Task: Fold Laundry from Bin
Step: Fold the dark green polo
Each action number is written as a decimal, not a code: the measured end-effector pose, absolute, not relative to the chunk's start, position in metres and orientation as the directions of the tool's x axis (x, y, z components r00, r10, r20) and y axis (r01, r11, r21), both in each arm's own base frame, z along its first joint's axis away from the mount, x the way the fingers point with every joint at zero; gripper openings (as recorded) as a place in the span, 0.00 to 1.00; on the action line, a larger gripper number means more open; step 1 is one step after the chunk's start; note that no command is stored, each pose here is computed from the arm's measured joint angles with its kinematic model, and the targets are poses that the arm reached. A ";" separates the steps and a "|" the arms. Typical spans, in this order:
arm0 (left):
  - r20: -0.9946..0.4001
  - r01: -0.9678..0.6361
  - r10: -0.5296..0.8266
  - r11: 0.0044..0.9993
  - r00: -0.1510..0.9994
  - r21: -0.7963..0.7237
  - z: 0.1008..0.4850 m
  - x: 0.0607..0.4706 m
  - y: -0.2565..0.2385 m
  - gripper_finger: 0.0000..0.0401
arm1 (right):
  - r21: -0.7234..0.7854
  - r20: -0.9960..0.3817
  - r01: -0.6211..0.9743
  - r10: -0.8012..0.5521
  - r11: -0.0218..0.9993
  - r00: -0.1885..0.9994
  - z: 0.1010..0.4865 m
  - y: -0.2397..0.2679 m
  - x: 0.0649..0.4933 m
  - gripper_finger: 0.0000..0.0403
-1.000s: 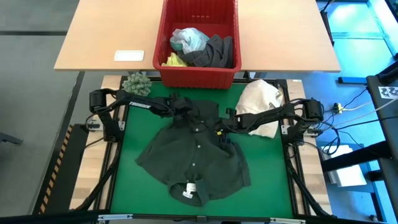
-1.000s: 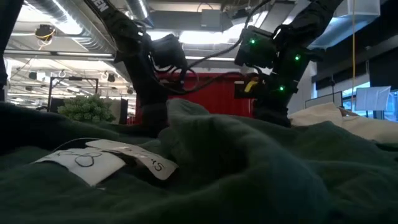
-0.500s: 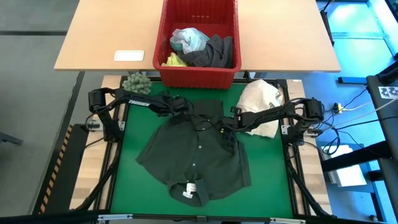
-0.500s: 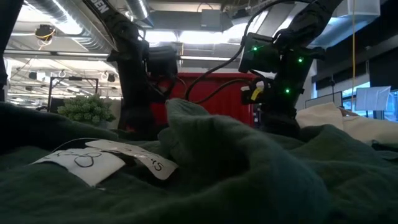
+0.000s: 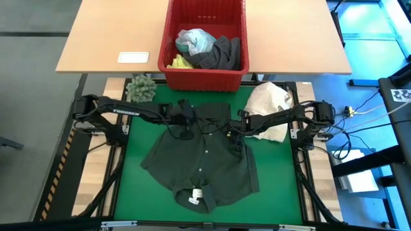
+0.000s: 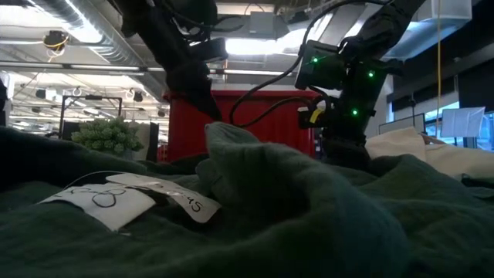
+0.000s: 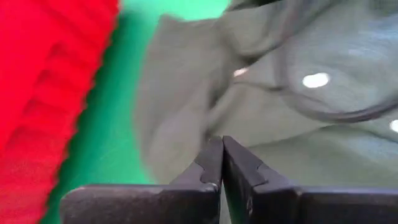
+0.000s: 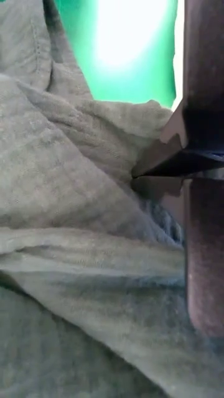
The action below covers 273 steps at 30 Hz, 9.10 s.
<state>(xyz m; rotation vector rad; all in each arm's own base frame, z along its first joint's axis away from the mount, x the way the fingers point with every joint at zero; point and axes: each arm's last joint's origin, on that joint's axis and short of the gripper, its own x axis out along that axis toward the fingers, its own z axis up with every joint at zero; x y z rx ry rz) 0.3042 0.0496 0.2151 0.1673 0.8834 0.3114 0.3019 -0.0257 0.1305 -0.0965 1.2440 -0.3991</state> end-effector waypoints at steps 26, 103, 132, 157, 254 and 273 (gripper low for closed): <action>-0.783 -0.217 0.438 0.899 0.441 0.381 0.143 0.325 0.103 0.45 | -0.247 -0.902 0.220 -0.307 0.944 0.303 0.131 -0.025 0.306 0.00; -0.831 0.100 0.099 0.978 0.548 0.183 0.183 0.289 -0.108 0.25 | -0.239 -0.917 0.200 -0.288 0.950 0.275 0.130 -0.024 0.303 0.01; -0.914 0.136 -0.090 0.990 0.395 -0.038 0.132 0.288 -0.149 0.25 | -0.273 -0.901 0.164 -0.311 0.948 0.301 0.131 -0.025 0.306 0.02; -0.919 0.167 -0.286 0.954 0.272 -0.248 0.132 0.254 -0.202 0.25 | -0.265 -0.907 0.162 -0.302 0.951 0.294 0.155 -0.025 0.319 0.02; -0.829 -0.177 0.402 0.916 0.389 0.361 0.145 0.278 0.032 0.33 | -0.113 -0.779 -0.130 -0.007 0.985 0.627 0.147 0.153 0.345 0.02; -0.823 -0.298 0.456 0.882 0.339 0.366 0.149 0.275 0.064 0.02 | -0.099 -0.783 -0.142 0.011 0.985 0.622 0.147 0.153 0.345 0.02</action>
